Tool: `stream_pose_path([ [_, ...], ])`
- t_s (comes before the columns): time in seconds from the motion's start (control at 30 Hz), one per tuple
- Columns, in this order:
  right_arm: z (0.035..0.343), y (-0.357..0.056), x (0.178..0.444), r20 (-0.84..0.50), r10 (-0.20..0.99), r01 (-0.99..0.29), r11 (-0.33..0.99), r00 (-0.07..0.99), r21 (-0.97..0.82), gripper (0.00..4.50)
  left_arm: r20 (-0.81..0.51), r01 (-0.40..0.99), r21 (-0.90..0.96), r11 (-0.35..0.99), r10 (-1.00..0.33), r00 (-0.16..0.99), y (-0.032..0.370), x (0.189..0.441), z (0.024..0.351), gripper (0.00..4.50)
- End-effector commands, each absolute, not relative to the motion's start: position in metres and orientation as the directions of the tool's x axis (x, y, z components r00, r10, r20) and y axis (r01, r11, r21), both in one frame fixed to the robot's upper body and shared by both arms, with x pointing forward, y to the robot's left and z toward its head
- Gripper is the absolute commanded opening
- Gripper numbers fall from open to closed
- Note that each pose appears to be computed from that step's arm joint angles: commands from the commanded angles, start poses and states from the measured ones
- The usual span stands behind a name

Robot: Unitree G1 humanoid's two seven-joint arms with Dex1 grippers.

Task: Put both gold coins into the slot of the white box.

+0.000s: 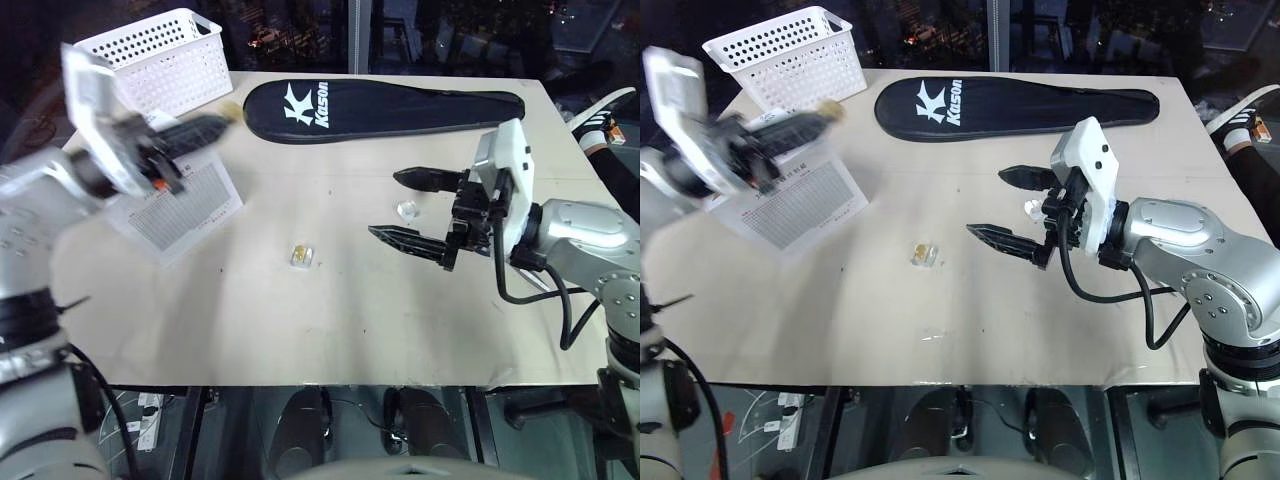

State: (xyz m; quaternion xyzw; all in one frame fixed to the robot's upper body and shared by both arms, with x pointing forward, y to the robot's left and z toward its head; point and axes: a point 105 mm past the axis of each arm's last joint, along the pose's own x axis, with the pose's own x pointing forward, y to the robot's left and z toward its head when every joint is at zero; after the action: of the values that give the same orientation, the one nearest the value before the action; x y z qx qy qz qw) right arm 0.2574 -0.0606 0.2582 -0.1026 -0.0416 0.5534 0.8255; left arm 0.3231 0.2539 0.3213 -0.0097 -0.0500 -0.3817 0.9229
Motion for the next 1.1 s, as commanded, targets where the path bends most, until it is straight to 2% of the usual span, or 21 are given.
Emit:
stream_pose_path([
  [0.03, 0.278, -0.061, 0.246, 0.022, 0.934, -0.890, 0.347, 0.357, -0.297, 4.48, 0.066, 0.616, 0.081, 0.784, -0.621, 0.781, 0.299, 0.330, 0.339, 0.00],
  [0.2, 0.284, -0.063, 0.238, 0.084, 0.956, -0.915, 0.292, 0.280, -0.278, 4.48, -0.122, 0.556, 0.162, 0.816, -0.542, 0.831, 0.339, 0.336, 0.333, 0.00],
  [0.37, 0.282, -0.066, 0.234, 0.098, 0.958, -0.911, 0.287, 0.270, -0.295, 4.48, -0.248, 0.529, 0.212, 0.822, -0.478, 0.843, 0.362, 0.336, 0.319, 0.00],
  [0.6, 0.277, -0.067, 0.227, 0.110, 0.958, -0.910, 0.287, 0.266, -0.300, 4.48, -0.337, 0.524, 0.247, 0.815, -0.435, 0.835, 0.371, 0.336, 0.306, 0.00],
  [1.1, 0.276, -0.065, 0.221, 0.114, 0.963, -0.908, 0.269, 0.244, -0.321, 4.48, -0.397, 0.518, 0.288, 0.806, -0.392, 0.830, 0.372, 0.344, 0.291, 0.00],
])
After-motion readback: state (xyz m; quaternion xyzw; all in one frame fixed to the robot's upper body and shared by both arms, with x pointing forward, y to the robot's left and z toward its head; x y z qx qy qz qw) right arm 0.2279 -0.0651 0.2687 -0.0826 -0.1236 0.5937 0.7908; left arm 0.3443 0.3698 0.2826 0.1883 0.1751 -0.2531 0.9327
